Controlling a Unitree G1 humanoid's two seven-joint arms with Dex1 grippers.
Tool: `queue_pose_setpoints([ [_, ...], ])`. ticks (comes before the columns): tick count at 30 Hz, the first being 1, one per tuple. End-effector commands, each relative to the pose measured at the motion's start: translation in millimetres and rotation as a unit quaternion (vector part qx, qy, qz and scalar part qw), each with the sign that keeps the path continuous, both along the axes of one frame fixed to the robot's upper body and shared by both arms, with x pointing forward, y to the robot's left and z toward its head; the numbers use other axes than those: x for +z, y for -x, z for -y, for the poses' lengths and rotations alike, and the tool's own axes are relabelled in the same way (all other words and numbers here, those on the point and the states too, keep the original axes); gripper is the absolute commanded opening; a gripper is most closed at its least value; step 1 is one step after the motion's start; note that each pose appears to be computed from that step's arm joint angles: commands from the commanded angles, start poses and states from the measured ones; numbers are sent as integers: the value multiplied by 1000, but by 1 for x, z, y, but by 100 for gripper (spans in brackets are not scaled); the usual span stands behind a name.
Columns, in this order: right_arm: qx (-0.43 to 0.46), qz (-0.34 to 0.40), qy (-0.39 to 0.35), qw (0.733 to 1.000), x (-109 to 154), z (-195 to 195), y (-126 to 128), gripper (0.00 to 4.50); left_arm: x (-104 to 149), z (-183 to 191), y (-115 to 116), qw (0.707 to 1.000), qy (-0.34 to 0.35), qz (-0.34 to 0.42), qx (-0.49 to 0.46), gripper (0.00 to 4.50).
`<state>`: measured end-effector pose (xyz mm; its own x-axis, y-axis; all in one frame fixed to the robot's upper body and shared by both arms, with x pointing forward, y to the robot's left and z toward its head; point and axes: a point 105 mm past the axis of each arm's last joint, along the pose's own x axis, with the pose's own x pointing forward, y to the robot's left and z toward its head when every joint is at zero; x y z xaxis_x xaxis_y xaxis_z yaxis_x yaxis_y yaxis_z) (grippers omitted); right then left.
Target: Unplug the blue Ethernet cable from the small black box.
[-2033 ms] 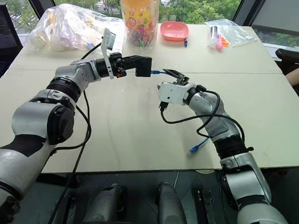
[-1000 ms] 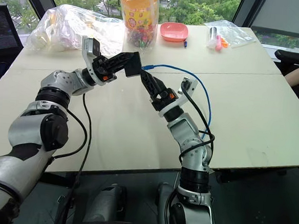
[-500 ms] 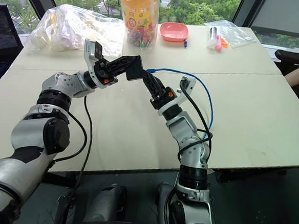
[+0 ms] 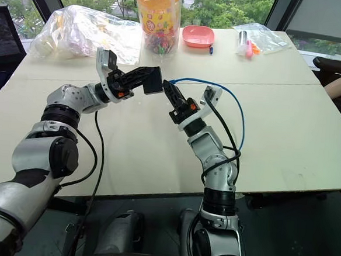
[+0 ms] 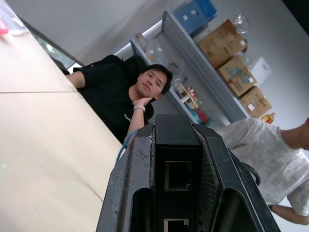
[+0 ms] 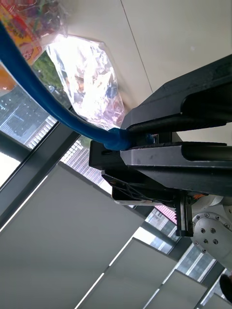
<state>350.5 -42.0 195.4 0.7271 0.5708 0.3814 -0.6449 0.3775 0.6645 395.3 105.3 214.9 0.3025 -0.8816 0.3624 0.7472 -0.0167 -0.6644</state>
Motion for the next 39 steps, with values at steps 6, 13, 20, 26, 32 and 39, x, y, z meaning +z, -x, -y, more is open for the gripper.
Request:
queue_pose_setpoints([
  [6, -169, 15, 11, 985, 16, 108, -35, 3, 39, -77, -1, 994, 8, 47, 101, 52],
  [13, -162, 8, 89, 983, 11, 102, -46, 3, 16, -55, -18, 972, -128, 111, 165, 52],
  [20, -235, -117, 270, 926, -32, 143, -86, 3, 10, -8, -36, 902, -227, 252, 269, 52],
  [26, -255, -115, 339, 898, -44, 166, -102, 170, -10, 30, -38, 868, -255, 297, 305, 52],
  [32, -198, -74, 389, 897, -54, 149, -87, 444, -23, 48, -46, 839, -289, 313, 338, 52],
  [39, -119, 8, 425, 897, -53, 108, -27, 444, -45, 59, -50, 833, -314, 291, 351, 52],
])
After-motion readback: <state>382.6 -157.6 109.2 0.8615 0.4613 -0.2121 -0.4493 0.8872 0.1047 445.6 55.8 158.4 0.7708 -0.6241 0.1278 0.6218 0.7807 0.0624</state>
